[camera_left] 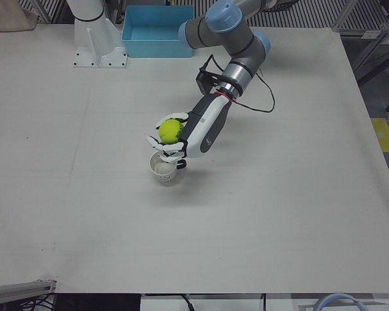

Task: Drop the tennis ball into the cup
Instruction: 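Carry the tennis ball in the left hand over the white mug, then open the left hand fingers to release the ball into the mug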

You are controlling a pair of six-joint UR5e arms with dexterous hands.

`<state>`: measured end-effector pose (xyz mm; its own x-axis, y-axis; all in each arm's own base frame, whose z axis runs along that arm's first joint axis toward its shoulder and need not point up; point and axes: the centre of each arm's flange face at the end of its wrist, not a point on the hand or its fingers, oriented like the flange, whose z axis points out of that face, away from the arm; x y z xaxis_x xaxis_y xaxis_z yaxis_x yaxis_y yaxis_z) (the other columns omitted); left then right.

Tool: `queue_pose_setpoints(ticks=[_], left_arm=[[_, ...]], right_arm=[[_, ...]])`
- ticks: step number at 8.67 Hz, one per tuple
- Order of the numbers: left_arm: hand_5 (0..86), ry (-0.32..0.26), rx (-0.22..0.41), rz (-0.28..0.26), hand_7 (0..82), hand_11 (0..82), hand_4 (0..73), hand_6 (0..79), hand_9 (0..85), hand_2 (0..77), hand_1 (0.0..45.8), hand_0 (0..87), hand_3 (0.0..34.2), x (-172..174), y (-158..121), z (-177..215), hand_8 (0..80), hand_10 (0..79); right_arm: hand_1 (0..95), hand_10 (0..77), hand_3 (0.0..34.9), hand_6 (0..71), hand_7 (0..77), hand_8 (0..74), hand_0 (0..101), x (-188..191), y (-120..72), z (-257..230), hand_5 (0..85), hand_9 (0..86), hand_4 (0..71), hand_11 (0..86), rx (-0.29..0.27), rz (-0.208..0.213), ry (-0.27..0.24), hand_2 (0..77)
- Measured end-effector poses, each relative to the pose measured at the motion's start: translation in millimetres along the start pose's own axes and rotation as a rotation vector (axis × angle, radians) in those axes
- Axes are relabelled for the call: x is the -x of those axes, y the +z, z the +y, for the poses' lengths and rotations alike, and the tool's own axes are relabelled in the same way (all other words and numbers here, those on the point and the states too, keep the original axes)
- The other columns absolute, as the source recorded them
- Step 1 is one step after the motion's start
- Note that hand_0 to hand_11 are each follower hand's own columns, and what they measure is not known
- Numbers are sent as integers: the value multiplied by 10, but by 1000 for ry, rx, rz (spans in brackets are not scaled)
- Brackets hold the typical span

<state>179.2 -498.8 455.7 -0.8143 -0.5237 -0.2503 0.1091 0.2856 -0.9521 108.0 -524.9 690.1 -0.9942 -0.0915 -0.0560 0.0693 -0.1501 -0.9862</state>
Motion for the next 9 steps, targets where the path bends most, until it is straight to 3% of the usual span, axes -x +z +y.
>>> queue_pose_setpoints(ticks=[2, 3, 5, 6, 7, 8, 9], left_arm=[[262, -8, 5, -68, 633, 704, 551, 371, 714, 235, 355, 796, 97, 387, 105, 40, 638, 698], [251, -9, 4, -83, 649, 704, 545, 355, 704, 235, 355, 797, 95, 470, 126, 36, 627, 698], [251, -11, 1, -85, 660, 704, 524, 349, 698, 235, 349, 797, 96, 514, 146, 40, 611, 698], [224, -13, 1, -67, 687, 704, 529, 322, 698, 235, 355, 778, 96, 496, 163, 62, 562, 698], [185, -14, -1, -53, 714, 704, 475, 267, 709, 235, 349, 624, 96, 475, 197, 100, 447, 633], [185, -15, -6, -46, 714, 704, 475, 267, 709, 235, 349, 624, 96, 461, 232, 136, 447, 633], [136, -15, -11, -40, 524, 616, 344, 169, 524, 229, 355, 619, 97, 448, 257, 162, 240, 420]], right_arm=[[5, 0, 0, 0, 0, 0, 0, -2, 0, 0, 0, 0, 0, 5, 0, 0, 0, 5], [5, 0, 0, 0, 5, 0, 0, -2, 0, 0, 0, 0, 0, 5, 0, 0, 0, 5], [5, 0, 0, 0, 5, 0, 0, -3, 0, 0, 0, 0, 0, 5, 0, 1, 0, 5], [5, 0, 0, 0, 0, 0, 0, -3, 0, 0, 0, 0, 0, 5, 0, 1, 0, 5], [5, 0, 0, 0, 0, 0, 0, -2, 0, 0, 0, 0, 0, 5, 0, 0, -1, 5], [5, 0, 0, 0, 0, 0, 0, -1, 0, 0, 0, 0, 0, 5, 0, 0, 0, 5], [5, 0, 0, 0, 0, 0, 0, -2, 0, 0, 0, 0, 0, 5, 0, 0, -1, 5]])
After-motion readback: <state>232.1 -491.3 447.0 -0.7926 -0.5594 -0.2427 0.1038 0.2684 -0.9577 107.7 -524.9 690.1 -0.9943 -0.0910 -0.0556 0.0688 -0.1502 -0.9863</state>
